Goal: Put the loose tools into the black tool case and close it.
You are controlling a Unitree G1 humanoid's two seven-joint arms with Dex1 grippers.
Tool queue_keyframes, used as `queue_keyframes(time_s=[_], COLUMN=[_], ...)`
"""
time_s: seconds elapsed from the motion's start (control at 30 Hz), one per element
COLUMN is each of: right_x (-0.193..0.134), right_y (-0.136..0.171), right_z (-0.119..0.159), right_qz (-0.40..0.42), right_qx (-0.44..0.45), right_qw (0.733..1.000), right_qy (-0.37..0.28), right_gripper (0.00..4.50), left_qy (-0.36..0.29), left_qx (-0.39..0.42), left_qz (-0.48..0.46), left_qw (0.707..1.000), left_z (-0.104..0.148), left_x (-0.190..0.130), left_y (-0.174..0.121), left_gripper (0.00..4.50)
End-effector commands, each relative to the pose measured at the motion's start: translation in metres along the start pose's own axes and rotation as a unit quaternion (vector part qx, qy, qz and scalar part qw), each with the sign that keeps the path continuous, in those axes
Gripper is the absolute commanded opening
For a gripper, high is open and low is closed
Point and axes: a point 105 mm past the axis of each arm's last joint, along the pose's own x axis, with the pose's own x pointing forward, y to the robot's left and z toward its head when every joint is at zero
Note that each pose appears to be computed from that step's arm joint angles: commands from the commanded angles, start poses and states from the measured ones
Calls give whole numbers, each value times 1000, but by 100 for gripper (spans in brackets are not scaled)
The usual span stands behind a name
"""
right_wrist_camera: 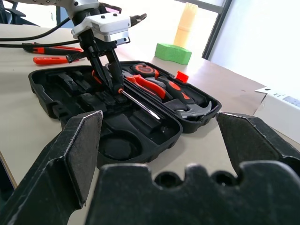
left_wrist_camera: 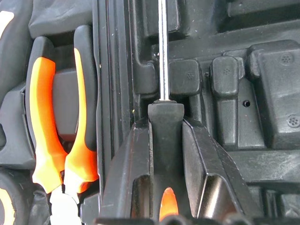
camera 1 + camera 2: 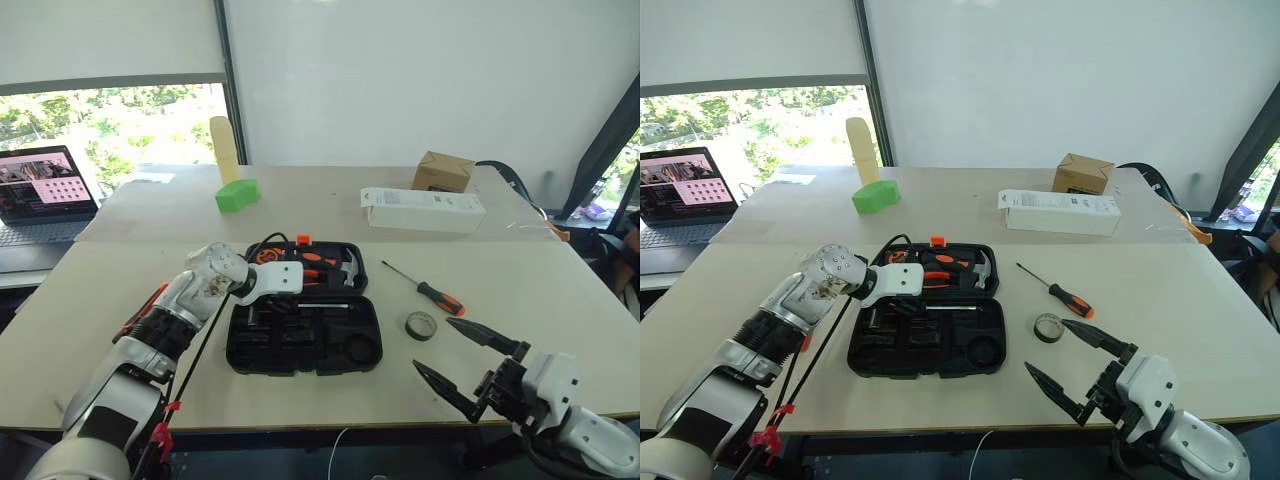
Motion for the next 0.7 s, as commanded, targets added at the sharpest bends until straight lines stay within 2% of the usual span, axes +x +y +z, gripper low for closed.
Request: queue_keyframes(time_s=[0.03,0.07,0.1,0.13,0.17,0.27,0.37,0.4,0.43,0.53,0.63,0.67,0.7], right_x=[3,3,2,2,2,4,6,7,8,10,13,13,14], right_y=[0,0,0,0,0,0,-1,-1,-2,-3,-3,-2,-2], right_z=[11,11,11,10,9,8,8,7,7,8,7,7,7], right_qz=[0,1,2,2,3,8,12,12,12,13,16,17,18], right_qx=[-15,-14,-14,-13,-13,-12,-13,-13,-14,-16,-16,-16,-16], right_qw=[1000,1000,1000,1000,1000,1000,1000,1000,1000,999,999,999,999], right_qy=[-17,-17,-17,-16,-16,-16,-19,-20,-21,-24,-26,-27,-27], right_gripper=[450,450,450,450,450,450,450,450,450,450,450,450,450], left_qy=[-26,-47,-60,-69,-78,-114,-115,-111,-112,-130,-119,-125,-131], left_qx=[0,7,11,18,25,19,16,15,11,-46,-84,-95,-103], left_qz=[15,16,17,20,21,34,45,52,49,53,48,46,45], left_qw=[1000,999,998,997,996,993,992,992,992,989,988,987,985], left_z=[12,20,25,29,33,42,30,24,18,5,-7,-8,-7], left_x=[-6,-10,-12,-16,-20,-36,-45,-45,-43,-36,-25,-21,-19], left_y=[6,7,7,8,9,14,16,18,16,15,12,10,9], left_gripper=[199,235,253,306,331,331,331,278,265,143,38,11,5])
